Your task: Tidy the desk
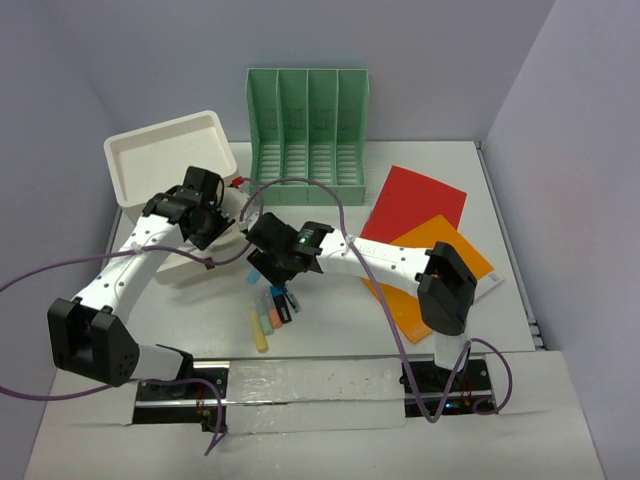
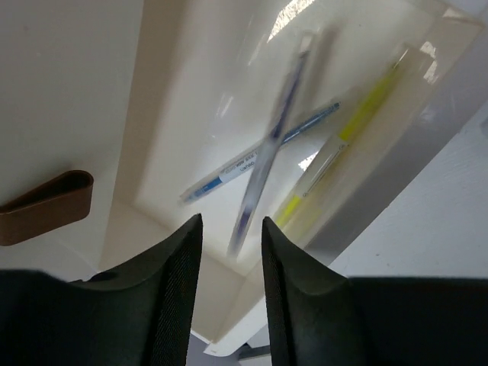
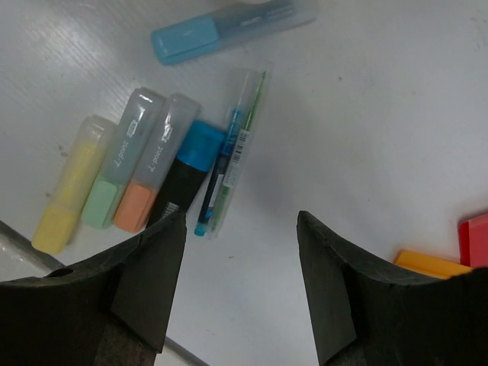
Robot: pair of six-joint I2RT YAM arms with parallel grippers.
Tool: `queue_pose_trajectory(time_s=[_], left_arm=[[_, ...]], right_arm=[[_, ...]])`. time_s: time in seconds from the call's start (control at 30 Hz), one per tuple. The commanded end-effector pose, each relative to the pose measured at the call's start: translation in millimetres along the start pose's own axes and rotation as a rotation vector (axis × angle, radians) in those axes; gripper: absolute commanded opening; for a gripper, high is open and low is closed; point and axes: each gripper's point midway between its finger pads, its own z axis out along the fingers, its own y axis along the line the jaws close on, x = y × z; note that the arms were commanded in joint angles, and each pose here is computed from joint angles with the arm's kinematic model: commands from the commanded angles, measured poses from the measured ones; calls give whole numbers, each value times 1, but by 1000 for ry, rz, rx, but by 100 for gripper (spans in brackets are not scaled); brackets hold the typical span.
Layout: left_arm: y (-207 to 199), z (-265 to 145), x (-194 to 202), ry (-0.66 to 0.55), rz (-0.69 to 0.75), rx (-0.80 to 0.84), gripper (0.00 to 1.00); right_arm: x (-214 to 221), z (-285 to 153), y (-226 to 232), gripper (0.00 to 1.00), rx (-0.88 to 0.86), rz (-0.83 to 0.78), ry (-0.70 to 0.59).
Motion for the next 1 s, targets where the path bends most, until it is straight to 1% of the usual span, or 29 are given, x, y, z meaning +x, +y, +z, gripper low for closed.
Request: queue_pose_trajectory(time_s=[0.0,0.07,0.2,0.23,0.33,0.37,0.43,0.5,0.6,0.63,0.7,0.77,0.87,0.97], left_arm=[[1,-7,-5,-43,-17,-23,62],[6,-13,-11,-78,-43,-48,65],[16,-32,-30,-167,-90,-72,65],[18,-38,-37,-199,-119,-71,65],[20,-54,-51,-270,-155,-55,65],[22,-59,-55,-289,-165,-58,65],[31,-74,-65,-342,-199,-81,64],[43,-89,-72,-383,-251,-128,65],[63,-107,-77,-440,-348,-199,68],[77,-119,-75,-470,-394,-246,70],[94,-135,-69,-508,-456,-305,74],[111,-151,-57,-538,-514,-366,78],[121,-157,-43,-542,-560,-394,80],[138,-160,-11,-531,-638,-463,83]], right_arm=[[-11,-10,6,67,-19,-27,-18],[-5,-9,9,67,-33,0,-15],[-1,-14,11,67,-48,49,-37],[-2,-18,12,67,-57,81,-57],[-12,-43,13,67,-94,136,-153],[-13,-45,14,67,-104,148,-173],[-17,-63,11,67,-121,183,-245],[-16,-68,6,67,-106,211,-264],[-10,-60,-1,67,-56,229,-239],[-4,-46,-1,67,-30,223,-193],[8,-31,-5,66,10,228,-121],[17,-14,-7,65,35,236,-65],[23,-1,-11,65,51,244,-31],[24,15,-13,64,62,246,6]])
